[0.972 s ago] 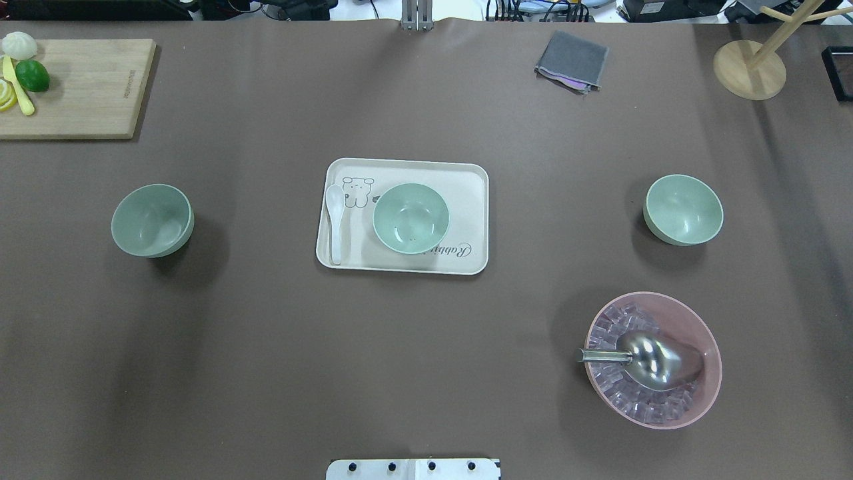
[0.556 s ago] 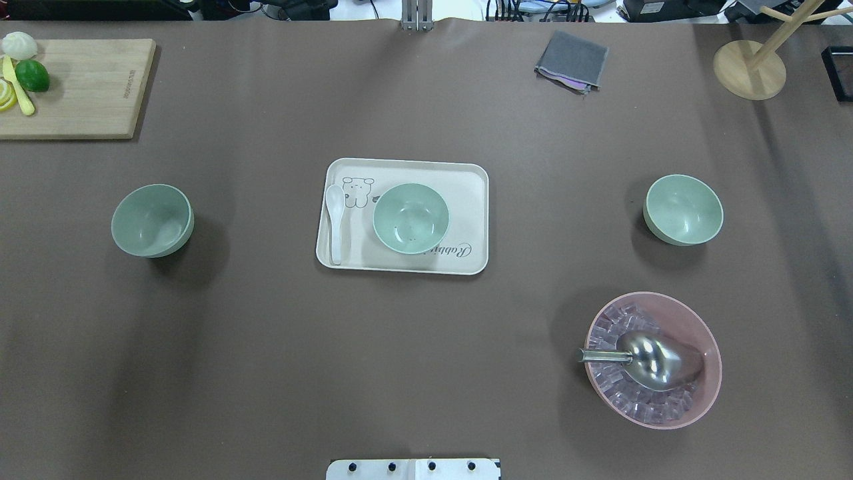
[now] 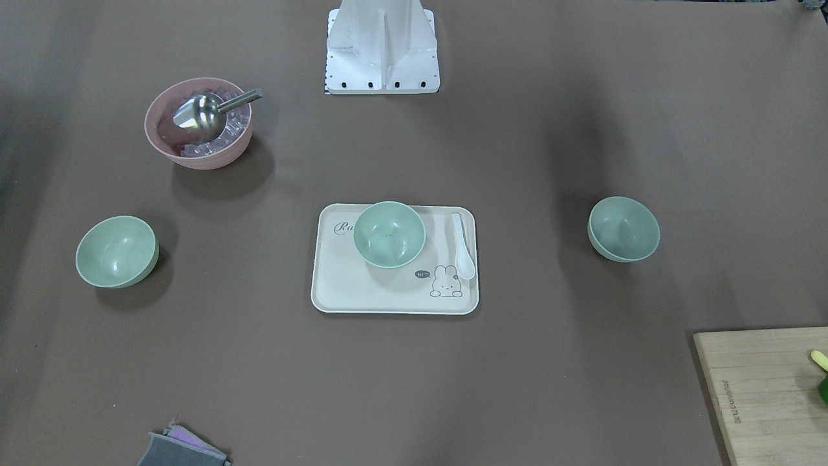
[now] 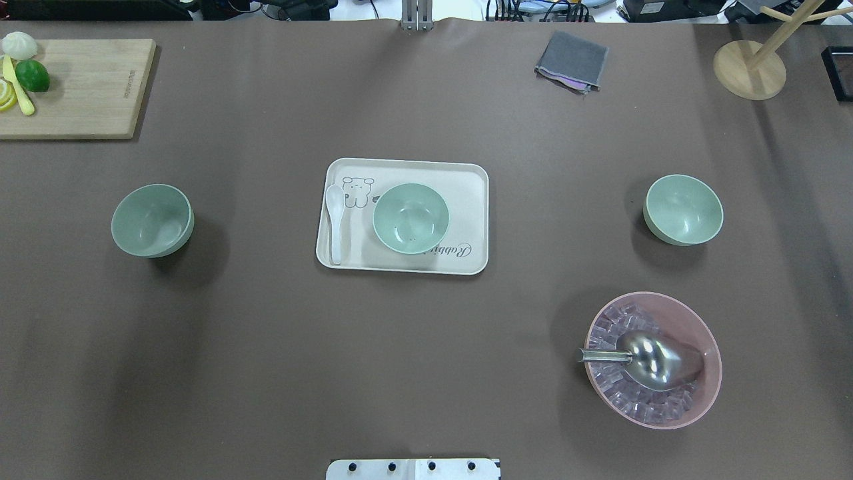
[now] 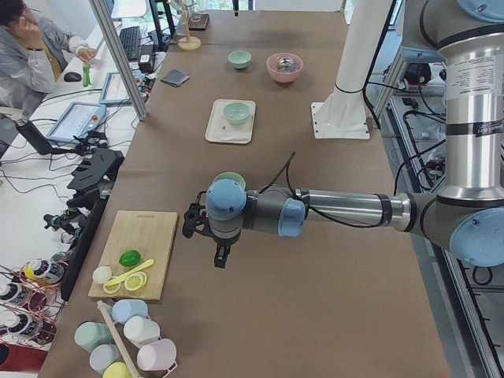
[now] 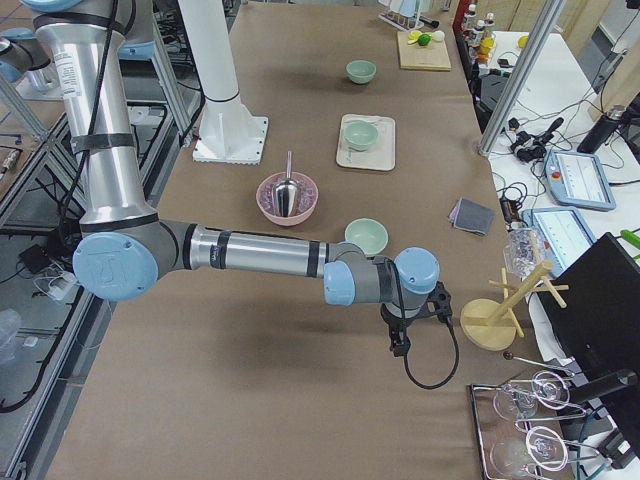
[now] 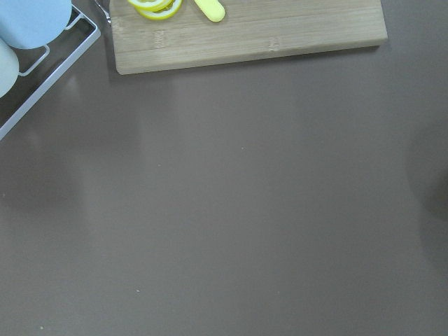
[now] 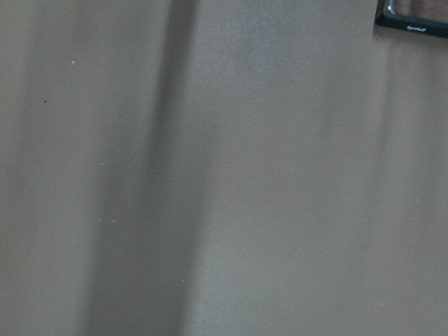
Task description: Stack green bowls together
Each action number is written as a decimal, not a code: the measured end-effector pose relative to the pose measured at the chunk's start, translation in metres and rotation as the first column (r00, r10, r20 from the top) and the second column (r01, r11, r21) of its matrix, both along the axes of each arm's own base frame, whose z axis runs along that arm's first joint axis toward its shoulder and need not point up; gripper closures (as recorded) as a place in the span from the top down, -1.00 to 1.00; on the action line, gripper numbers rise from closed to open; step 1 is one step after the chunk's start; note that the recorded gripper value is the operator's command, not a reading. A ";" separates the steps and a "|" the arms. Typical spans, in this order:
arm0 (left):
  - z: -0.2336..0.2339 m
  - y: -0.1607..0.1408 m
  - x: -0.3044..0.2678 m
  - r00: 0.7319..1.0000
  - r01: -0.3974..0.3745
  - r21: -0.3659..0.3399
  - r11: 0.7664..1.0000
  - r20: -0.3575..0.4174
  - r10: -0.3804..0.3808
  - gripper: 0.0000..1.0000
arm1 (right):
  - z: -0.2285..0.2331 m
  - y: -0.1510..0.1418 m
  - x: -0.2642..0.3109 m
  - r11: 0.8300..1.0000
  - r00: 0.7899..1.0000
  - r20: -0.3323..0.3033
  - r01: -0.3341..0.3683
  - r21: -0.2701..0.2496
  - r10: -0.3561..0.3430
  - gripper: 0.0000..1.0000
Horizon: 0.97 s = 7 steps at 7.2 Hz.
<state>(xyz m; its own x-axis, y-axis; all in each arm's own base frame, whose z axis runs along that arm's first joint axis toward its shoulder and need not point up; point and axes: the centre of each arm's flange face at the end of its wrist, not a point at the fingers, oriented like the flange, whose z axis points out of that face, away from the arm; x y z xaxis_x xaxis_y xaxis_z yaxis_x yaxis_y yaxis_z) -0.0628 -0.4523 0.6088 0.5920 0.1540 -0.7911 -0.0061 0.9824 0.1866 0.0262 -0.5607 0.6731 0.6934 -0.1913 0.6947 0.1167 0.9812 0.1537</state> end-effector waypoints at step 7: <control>-0.013 0.002 0.003 0.999 -0.006 0.022 1.000 -0.040 0.007 0.96 | -0.016 0.023 -0.135 0.995 0.992 0.074 -0.103 0.006 0.102 1.00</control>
<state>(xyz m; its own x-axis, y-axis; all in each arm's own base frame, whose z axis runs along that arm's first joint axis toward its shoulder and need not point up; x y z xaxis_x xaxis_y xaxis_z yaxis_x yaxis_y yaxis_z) -0.0599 -0.4506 0.5956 0.5590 0.1751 -0.8104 -0.0050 0.9781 0.2079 -0.1089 -0.5376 0.6573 0.6565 -0.1291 0.7432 0.0036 0.9858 0.1681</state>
